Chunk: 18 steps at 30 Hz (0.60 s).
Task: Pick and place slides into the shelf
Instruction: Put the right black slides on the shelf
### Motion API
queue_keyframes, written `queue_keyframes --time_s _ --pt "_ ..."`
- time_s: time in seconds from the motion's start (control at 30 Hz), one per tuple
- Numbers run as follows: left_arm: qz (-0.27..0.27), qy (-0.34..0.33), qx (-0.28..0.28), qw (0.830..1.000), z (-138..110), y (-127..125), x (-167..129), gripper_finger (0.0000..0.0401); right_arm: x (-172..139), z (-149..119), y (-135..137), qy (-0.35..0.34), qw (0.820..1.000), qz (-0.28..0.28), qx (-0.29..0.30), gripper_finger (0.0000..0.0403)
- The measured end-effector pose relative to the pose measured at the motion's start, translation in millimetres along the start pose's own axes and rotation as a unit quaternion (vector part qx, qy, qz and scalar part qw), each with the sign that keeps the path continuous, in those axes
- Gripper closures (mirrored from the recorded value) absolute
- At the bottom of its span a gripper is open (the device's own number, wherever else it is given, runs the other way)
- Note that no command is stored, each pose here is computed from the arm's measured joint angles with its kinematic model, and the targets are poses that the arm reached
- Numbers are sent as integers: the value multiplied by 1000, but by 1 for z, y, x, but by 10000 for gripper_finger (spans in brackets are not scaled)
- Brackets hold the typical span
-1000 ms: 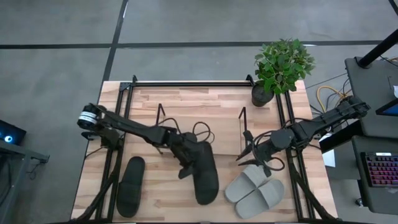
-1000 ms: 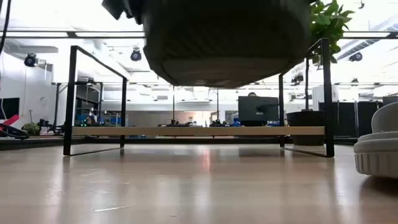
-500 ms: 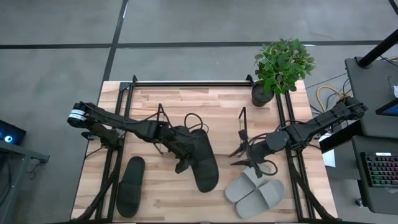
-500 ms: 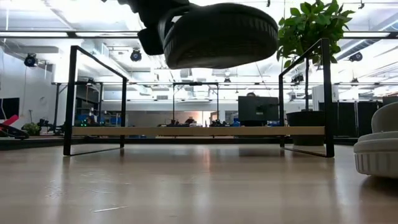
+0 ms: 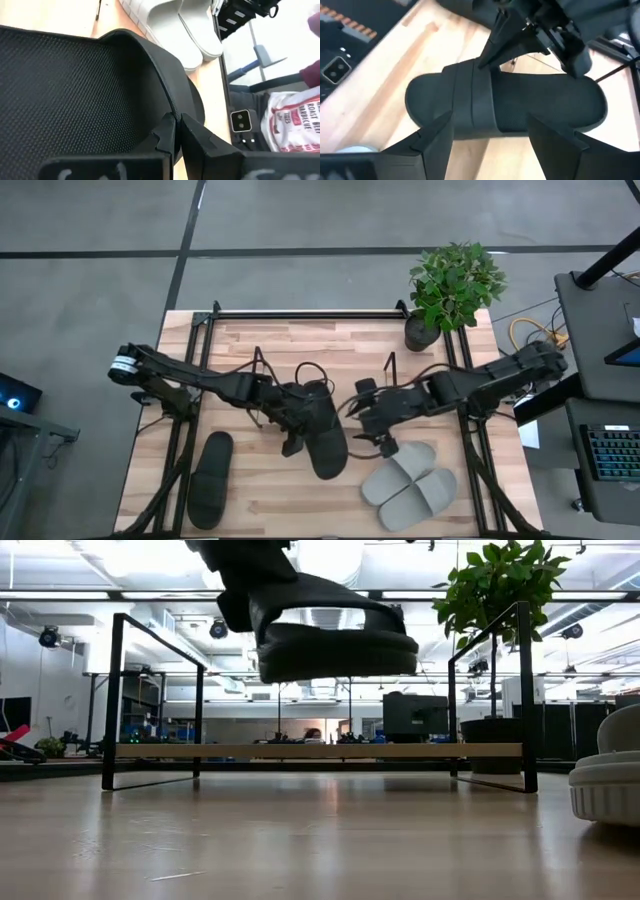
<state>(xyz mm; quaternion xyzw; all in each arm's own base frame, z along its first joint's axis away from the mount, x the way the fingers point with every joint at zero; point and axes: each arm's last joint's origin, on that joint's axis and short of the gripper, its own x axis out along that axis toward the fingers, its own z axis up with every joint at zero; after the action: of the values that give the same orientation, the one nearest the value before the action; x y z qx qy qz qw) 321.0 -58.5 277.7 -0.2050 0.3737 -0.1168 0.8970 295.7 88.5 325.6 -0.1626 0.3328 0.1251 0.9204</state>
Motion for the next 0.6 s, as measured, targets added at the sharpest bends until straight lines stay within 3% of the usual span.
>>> queue_keyframes --time_s 0.1,0.27,0.43,0.6 --pt "0 0 28 1000 2 -3 -6 401 4 6 -1 32 999 0 -2 170" --pt "2 -24 55 998 10 -2 -24 401 0 15 10 19 999 -13 -32 175" --pt "3 -71 63 995 20 1 -48 401 -13 19 40 19 988 -105 -112 175" --pt "6 -126 63 990 31 7 -68 401 -11 17 80 39 957 -211 -196 175"
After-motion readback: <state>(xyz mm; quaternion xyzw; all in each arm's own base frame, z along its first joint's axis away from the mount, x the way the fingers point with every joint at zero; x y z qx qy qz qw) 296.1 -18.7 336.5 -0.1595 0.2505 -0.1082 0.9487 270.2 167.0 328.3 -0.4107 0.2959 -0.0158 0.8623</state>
